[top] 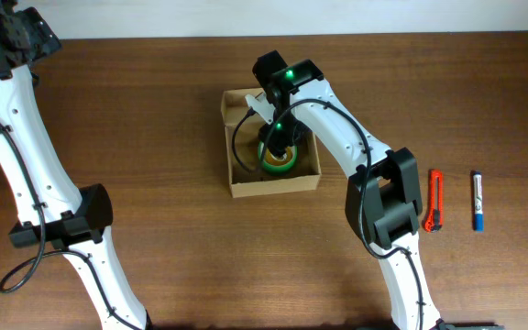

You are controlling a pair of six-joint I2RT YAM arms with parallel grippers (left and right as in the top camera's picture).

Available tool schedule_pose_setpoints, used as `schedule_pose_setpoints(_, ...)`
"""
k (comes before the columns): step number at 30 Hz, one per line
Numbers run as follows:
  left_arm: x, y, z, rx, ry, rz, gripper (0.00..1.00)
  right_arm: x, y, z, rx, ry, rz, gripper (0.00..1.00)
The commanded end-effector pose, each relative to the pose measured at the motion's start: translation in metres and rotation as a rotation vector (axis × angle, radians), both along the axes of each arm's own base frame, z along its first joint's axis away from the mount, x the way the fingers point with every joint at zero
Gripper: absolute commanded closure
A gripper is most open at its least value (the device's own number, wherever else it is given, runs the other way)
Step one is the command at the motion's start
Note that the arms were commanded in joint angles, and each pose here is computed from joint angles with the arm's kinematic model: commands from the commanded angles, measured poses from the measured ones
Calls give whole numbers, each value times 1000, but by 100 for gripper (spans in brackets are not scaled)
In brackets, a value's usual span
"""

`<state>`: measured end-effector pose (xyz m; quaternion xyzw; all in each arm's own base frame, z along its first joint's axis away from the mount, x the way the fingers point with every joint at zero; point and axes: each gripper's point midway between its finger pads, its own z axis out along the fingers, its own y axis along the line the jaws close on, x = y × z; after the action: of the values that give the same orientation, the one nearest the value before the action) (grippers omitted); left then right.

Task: Pack container
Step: 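Lower the yellow tape onto the green tape and release it, then move the right gripper to the blue-capped whiteboard marker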

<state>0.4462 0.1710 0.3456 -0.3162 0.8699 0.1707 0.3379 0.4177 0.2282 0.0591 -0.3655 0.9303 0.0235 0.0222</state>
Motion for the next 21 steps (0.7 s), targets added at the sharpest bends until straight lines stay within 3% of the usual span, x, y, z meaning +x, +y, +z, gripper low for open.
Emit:
schedule_pose_setpoints(1, -8, 3, 14, 25, -21, 3, 0, 9, 1, 39, 22, -74, -20, 29)
schedule_pose_setpoints(10, -8, 3, 14, 25, -21, 3, 0, 26, -61, 173, 28, -367, -208, 25)
schedule_pose_setpoints(16, -8, 3, 14, 25, -21, 3, 0, 14, -210, 255, -7, -547, -577, 21)
schedule_pose_setpoints(21, -8, 3, 14, 25, -21, 3, 0, -32, -318, 250, -51, -512, -808, 19)
